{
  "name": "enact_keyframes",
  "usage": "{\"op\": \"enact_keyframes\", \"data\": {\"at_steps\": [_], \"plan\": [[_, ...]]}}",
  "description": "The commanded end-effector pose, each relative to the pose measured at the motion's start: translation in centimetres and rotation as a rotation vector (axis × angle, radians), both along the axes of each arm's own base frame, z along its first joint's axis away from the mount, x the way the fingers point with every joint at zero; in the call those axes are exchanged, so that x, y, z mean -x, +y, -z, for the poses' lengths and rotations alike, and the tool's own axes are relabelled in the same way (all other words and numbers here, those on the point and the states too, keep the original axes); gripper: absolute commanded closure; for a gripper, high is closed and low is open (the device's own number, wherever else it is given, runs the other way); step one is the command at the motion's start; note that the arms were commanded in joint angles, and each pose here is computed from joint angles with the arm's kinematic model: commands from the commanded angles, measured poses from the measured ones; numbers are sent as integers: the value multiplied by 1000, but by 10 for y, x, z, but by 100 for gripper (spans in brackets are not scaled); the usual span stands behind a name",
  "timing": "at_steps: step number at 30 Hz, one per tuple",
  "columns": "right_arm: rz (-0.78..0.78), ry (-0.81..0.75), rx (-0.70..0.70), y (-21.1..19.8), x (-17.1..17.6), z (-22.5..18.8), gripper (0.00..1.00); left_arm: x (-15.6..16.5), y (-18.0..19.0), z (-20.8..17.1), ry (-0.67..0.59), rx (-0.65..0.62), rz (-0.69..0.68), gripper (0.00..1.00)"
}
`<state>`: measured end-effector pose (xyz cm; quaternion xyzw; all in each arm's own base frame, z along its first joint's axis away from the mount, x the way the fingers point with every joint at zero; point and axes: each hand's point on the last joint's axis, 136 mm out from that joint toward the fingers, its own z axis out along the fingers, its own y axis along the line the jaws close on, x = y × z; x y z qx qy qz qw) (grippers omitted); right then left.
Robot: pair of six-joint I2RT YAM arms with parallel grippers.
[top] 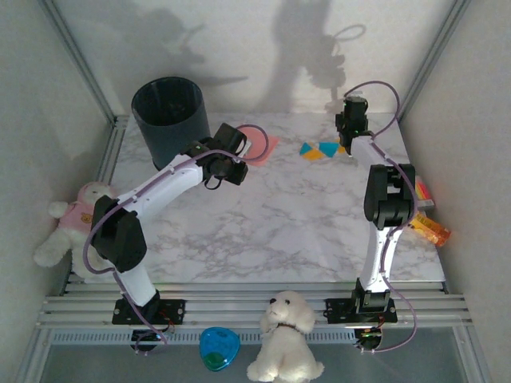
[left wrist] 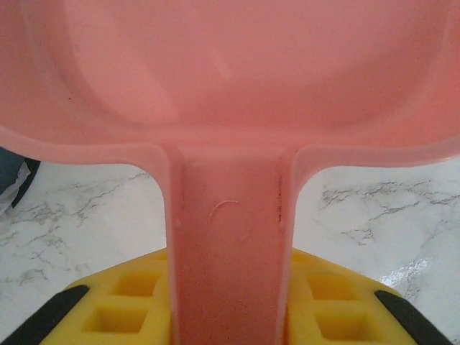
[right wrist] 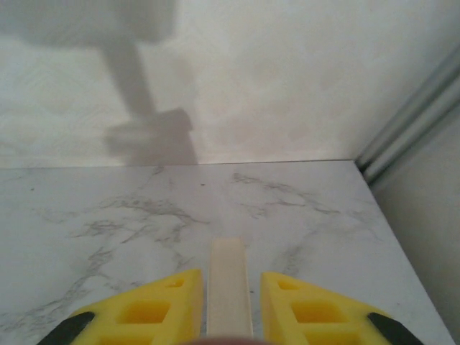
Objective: Sweep away the paper scraps from the table
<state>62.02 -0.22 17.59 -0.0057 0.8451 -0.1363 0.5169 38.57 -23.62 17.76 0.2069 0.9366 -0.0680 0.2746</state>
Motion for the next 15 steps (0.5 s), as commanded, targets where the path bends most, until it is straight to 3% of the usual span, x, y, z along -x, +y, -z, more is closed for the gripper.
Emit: {"op": "enact_keyframes", "data": {"at_steps": [1, 15], "plan": [[-144, 69, 15, 22, -5, 17, 100, 5, 0, 11, 29, -27, 19, 100], [-523, 167, 109, 115, 15, 48, 100, 10, -2, 18, 65, -28, 40, 100]]}}
